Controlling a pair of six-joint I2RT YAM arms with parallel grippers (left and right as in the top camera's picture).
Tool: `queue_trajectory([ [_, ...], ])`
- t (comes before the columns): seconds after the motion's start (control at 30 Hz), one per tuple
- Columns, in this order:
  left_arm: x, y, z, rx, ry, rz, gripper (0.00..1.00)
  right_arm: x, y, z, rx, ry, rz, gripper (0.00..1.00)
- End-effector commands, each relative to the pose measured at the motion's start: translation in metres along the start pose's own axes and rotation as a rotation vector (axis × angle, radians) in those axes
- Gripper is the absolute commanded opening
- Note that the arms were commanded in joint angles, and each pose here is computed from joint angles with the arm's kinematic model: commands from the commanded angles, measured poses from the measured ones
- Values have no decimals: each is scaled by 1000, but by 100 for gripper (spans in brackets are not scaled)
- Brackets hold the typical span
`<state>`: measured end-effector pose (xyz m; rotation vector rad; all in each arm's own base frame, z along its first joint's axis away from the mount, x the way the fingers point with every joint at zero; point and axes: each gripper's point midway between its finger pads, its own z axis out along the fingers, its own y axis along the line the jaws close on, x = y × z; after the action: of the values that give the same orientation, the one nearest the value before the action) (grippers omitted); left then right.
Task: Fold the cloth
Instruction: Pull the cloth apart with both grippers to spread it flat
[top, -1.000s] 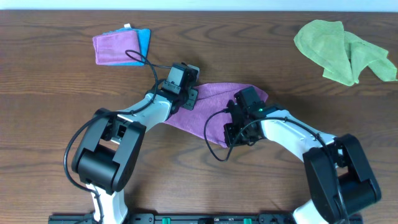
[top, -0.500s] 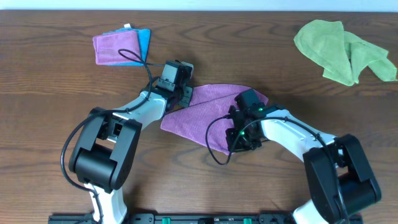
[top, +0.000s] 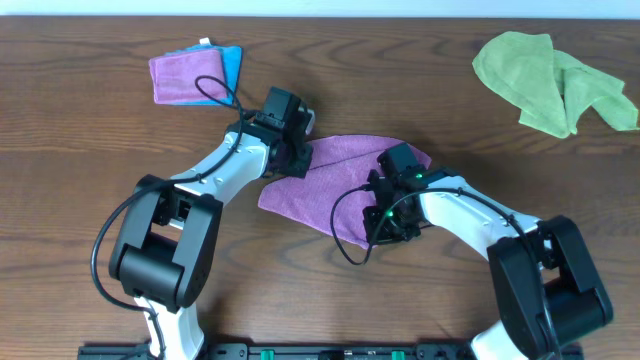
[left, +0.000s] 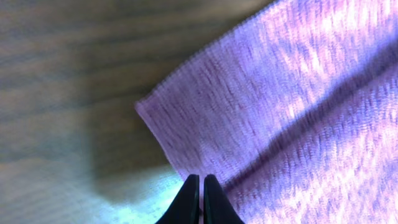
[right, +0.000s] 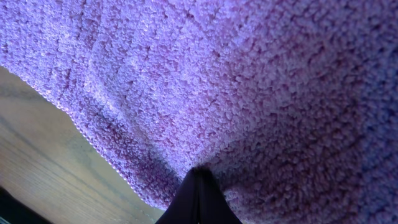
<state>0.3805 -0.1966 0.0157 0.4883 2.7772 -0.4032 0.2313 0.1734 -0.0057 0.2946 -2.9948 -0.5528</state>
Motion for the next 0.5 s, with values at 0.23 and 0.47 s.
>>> queue_trajectory([
  [0.23,-30,-22,-12,105,-123,48,6,13,-15,11,86,39,-5,1],
  [0.47,-29,-16,0,83,-115,42,6,13,-15,11,86,39,-5,1],
])
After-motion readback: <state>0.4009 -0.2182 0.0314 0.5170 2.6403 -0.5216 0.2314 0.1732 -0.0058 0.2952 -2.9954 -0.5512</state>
